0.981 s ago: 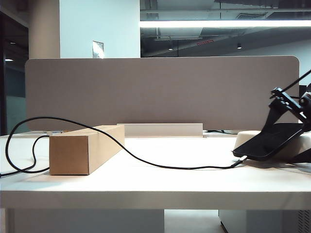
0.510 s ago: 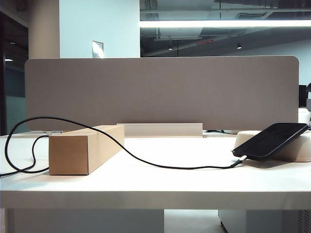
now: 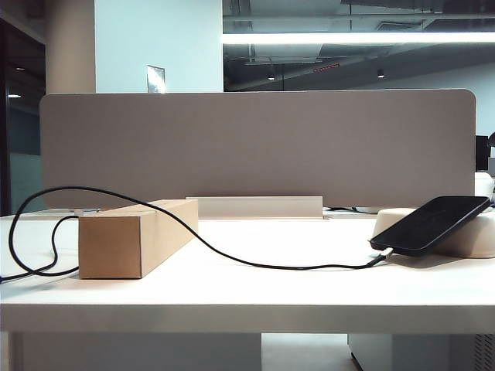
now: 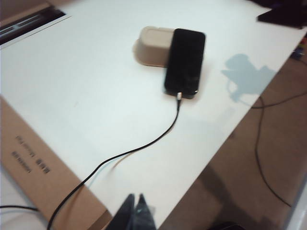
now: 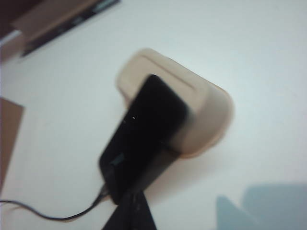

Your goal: Pick up the charging cable and the phone, plug the charging cable into the charging port on the phone, and finally place them back on the table.

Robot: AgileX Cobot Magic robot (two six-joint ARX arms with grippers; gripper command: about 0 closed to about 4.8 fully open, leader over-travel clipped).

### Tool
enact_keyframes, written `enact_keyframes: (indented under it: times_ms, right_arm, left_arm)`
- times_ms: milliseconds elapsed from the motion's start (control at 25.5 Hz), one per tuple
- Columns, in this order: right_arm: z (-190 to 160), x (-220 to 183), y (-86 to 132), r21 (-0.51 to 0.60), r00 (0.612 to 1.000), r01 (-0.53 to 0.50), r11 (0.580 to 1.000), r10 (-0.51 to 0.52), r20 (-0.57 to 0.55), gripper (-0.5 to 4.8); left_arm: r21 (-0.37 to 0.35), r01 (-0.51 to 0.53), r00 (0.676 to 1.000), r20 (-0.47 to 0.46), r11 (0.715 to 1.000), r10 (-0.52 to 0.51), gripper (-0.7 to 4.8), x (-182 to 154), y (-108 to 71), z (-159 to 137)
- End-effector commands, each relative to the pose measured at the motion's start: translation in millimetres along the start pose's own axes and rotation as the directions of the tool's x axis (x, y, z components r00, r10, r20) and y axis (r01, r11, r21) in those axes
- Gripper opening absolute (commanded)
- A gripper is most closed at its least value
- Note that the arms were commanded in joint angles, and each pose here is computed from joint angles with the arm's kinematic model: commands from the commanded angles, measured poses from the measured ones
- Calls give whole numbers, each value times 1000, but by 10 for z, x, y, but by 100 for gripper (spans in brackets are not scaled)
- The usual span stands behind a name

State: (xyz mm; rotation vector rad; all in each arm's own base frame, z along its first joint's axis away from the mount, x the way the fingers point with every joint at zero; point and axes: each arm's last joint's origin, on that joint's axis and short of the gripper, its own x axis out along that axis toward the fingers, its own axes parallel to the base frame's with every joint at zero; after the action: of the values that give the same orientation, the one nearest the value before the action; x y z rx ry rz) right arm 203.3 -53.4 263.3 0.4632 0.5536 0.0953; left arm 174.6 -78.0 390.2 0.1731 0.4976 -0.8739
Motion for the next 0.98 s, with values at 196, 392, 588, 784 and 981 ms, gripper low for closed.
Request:
enact_keyframes:
  times_ms: [196,392,588,784,981]
  right_arm:
    - [-114,-379,541,-226,979,-186,956,199,39,-2]
    - [-240,-785,736,-347,950,-240,907,293,110,-2]
    - [-369,-968,773,-419,928,-255,871,343,148,-2]
    - [-569,-953,713,-430,922,-270,861,361,142,-2]
    - [-778,-889,630,-423,924,-283,861,363,122,-2]
  left_arm:
    - [33,-170,985,3,985,170,-6,-232,-68,-64]
    - [24,-245,969,3,969,245,-6,-310,-140,-360]
    - [-18,-309,946,98,951,309,-6,-355,-224,-658]
    - [-24,-362,919,161,932,361,-6,-439,-330,-942]
    - [-23,-396,898,201,918,392,-6,-523,-415,-1125]
